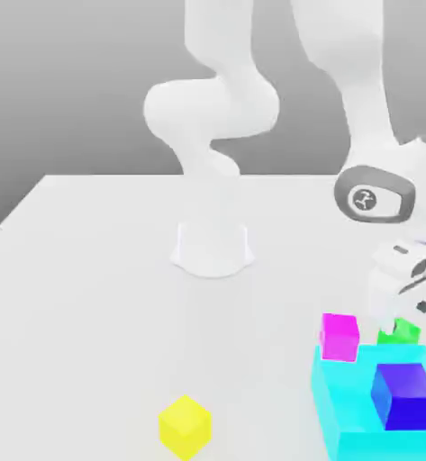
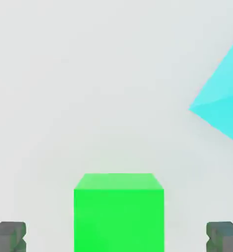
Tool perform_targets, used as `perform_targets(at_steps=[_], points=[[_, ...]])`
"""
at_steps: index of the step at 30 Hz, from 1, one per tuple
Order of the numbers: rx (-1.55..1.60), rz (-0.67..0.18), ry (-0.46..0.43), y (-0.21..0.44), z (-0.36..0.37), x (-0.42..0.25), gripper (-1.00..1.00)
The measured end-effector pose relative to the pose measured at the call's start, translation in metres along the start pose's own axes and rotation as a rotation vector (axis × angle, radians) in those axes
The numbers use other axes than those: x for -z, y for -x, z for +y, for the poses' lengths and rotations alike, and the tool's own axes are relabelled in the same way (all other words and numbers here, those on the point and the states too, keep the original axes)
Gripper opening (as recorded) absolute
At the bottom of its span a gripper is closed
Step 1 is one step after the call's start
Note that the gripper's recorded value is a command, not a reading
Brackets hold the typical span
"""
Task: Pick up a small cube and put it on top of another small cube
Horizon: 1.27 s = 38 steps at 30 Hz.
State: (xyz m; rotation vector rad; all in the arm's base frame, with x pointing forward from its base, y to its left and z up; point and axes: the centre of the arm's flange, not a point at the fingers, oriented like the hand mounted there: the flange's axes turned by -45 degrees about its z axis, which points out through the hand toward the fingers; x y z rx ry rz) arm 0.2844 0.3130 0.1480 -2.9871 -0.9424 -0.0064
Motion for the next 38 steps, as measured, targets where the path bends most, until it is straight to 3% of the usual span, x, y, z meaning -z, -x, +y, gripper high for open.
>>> perform_targets(at_steps=[2,3,10,19,25,30,34,35,38], points=[[0.002,-0.004,0.004,0.002,0.001,-0.016,0.0],[0.003,-0.005,0.006,0.003,0.001,-0.022,-1.0],[0.003,-0.004,0.005,0.003,0.001,-0.021,-1.0],[0.001,-0.003,0.006,0.002,0.001,0.039,-1.0],[-0.262,-0.01,0.058,-0.068,0.085,0.093,-1.0],[-0.5,-0.007,0.023,-0.111,0.169,0.164,-1.0],[-0.541,-0.004,0.008,-0.117,0.185,0.129,-1.0],[-0.541,-0.004,0.008,-0.117,0.185,0.12,1.0],[-0.541,-0.004,0.008,-0.117,0.185,0.12,1.0]])
